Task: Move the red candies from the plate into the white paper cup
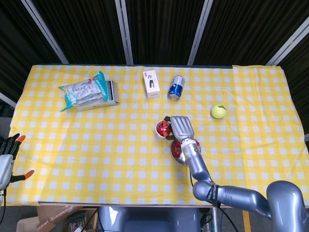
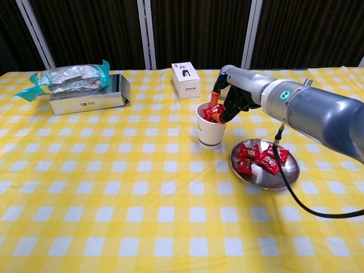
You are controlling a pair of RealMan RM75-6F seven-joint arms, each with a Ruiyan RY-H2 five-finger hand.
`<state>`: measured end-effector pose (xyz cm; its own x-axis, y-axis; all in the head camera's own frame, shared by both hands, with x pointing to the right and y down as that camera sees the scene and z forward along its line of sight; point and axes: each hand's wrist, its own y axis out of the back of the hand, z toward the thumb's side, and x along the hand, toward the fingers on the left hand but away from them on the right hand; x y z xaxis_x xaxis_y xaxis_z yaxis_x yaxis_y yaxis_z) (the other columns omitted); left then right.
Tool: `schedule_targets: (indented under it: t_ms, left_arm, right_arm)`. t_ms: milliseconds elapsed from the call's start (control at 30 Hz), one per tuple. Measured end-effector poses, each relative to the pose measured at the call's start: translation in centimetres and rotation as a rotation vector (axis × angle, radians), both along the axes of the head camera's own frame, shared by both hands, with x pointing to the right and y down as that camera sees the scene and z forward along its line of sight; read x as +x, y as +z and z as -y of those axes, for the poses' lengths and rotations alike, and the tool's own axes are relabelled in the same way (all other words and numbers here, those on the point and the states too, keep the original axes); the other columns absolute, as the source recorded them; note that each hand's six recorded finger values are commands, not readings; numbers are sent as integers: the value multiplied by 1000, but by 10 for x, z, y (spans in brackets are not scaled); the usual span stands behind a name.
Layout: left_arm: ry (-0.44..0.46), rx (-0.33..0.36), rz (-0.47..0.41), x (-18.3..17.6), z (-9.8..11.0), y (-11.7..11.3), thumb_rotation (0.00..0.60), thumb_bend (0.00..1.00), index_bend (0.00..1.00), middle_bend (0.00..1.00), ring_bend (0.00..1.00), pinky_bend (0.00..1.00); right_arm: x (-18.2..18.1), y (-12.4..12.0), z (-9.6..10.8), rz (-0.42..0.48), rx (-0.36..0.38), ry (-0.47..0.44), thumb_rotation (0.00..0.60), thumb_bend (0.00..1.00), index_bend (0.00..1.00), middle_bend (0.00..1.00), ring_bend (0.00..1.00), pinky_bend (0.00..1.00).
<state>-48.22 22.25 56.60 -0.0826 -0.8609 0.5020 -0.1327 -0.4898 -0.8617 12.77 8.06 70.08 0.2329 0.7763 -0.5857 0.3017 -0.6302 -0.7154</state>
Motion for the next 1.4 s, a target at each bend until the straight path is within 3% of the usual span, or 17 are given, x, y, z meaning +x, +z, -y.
schedule_targets:
  t_ms: [200, 500, 767, 1033, 1400]
  left_arm:
    - [4, 5, -3, 1, 0, -1, 600, 72, 0, 0, 0, 0]
    - [6, 9, 2, 1, 0, -1, 600, 72, 0, 0, 0, 0]
    - [11, 20, 8, 2, 0, -2, 600, 72, 0, 0, 0, 0]
    - [25, 36, 11, 5, 0, -4, 600, 72, 0, 0, 0, 0]
    - [28, 40, 12, 5, 0, -3, 600, 72, 0, 0, 0, 0]
  right_arm:
    - [0, -7, 3, 1, 25, 4, 600, 458, 325, 865, 851, 947]
    - [4, -27, -3, 26, 53, -2, 600, 457, 318, 865, 851, 947]
    - [32, -52, -25, 21, 80, -20, 600, 402, 319, 865, 851, 947]
    - [67, -34, -66, -71, 7, -32, 600, 306, 319, 865, 851, 947]
    - [75, -7, -89, -105, -53, -31, 600, 257, 319, 865, 851, 947]
